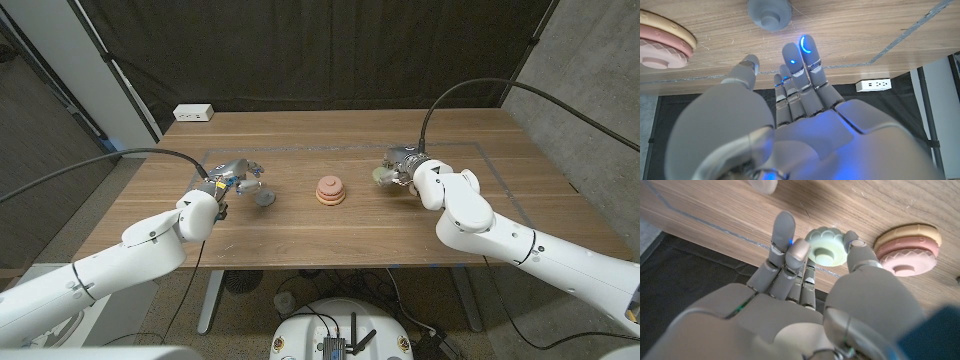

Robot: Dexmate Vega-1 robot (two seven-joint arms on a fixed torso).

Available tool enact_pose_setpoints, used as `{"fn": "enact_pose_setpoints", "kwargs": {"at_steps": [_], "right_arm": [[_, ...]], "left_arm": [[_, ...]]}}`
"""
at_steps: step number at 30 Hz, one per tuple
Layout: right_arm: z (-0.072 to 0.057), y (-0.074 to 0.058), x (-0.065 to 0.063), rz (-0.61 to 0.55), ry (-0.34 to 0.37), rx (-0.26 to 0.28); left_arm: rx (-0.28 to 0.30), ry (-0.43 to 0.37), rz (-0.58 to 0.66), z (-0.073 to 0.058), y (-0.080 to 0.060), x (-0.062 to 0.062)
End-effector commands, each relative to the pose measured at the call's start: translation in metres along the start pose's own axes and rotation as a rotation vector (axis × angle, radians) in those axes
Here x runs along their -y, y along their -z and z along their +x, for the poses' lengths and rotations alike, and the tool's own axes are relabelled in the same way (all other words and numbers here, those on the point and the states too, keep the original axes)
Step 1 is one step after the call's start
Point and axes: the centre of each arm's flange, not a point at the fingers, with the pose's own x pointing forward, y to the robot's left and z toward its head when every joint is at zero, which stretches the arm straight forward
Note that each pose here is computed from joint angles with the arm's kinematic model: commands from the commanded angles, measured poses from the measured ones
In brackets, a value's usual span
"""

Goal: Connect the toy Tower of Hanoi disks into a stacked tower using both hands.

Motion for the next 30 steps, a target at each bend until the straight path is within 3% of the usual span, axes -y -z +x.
{"fn": "enact_pose_setpoints", "kwargs": {"at_steps": [1,30], "right_arm": [[-0.001,-0.021,0.01,-0.045,0.023,0.099],[0.008,-0.052,0.025,-0.121,0.044,0.21]], "left_arm": [[-0.005,-0.005,-0.009,-0.003,0.002,-0.001],[-0.01,-0.014,-0.006,0.0,0.002,-0.005]]}}
